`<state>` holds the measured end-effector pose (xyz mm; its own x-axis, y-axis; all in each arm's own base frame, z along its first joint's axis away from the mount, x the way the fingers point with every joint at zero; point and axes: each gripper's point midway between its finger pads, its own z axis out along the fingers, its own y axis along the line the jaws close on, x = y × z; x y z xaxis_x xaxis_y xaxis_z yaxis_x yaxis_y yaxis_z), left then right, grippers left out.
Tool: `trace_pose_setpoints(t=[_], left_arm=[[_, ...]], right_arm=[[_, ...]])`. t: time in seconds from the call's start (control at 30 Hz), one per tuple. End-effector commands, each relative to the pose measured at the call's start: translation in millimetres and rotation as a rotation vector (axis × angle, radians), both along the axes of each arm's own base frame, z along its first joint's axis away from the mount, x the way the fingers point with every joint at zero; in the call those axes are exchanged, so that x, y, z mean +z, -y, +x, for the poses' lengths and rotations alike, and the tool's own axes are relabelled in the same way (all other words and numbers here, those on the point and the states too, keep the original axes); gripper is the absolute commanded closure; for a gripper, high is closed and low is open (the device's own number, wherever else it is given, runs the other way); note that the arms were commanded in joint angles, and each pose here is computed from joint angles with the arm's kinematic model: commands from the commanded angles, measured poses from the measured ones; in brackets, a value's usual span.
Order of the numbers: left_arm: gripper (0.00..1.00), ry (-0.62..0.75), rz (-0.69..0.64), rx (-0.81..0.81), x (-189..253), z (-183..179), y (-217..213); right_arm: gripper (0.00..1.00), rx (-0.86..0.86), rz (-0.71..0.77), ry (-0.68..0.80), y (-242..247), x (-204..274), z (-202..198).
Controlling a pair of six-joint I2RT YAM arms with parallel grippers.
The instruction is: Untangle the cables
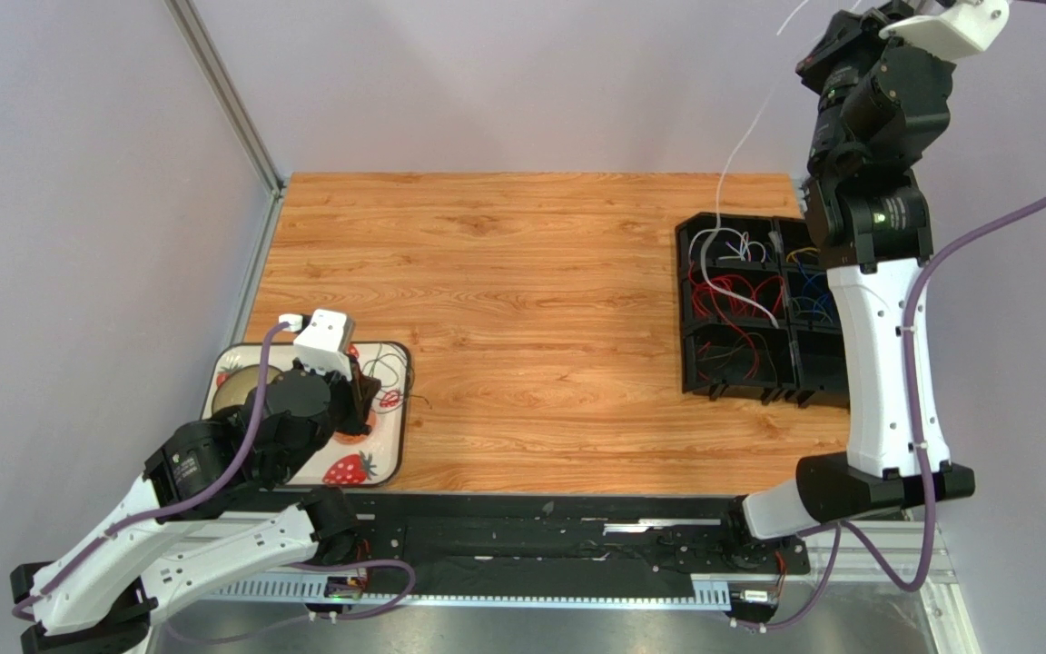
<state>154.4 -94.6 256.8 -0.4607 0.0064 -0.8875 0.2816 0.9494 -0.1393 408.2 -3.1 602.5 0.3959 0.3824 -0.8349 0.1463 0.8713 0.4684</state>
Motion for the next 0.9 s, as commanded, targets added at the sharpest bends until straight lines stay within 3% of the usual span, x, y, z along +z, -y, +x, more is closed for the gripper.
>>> trace_pose_setpoints(t=[0.0,0.43,0.57,0.87], left_arm=[[1.0,0.011,-0.009,0.007,2.7,2.2,0.8],[1.0,-0.008,0.016,-0.006,-2.1,4.1,6.9],[1.0,-0.021,0.039,-0.002,-5.9,6.0,8.6],[1.0,-0.029,0.061,0.026,-8.3,8.9,6.3]], right_arm=[[1.0,-0.124,-0.044,0.011,26.5,6.4,-38.2],[1.0,-0.281,-0.088,-0.074,70.5,-40.7,-99.9],[1.0,-0.271,-0.102,-0.101,77.6,-56.3,-94.3],[1.0,-0.145,-0.147,-0.095,62.8,-44.7,-59.7]])
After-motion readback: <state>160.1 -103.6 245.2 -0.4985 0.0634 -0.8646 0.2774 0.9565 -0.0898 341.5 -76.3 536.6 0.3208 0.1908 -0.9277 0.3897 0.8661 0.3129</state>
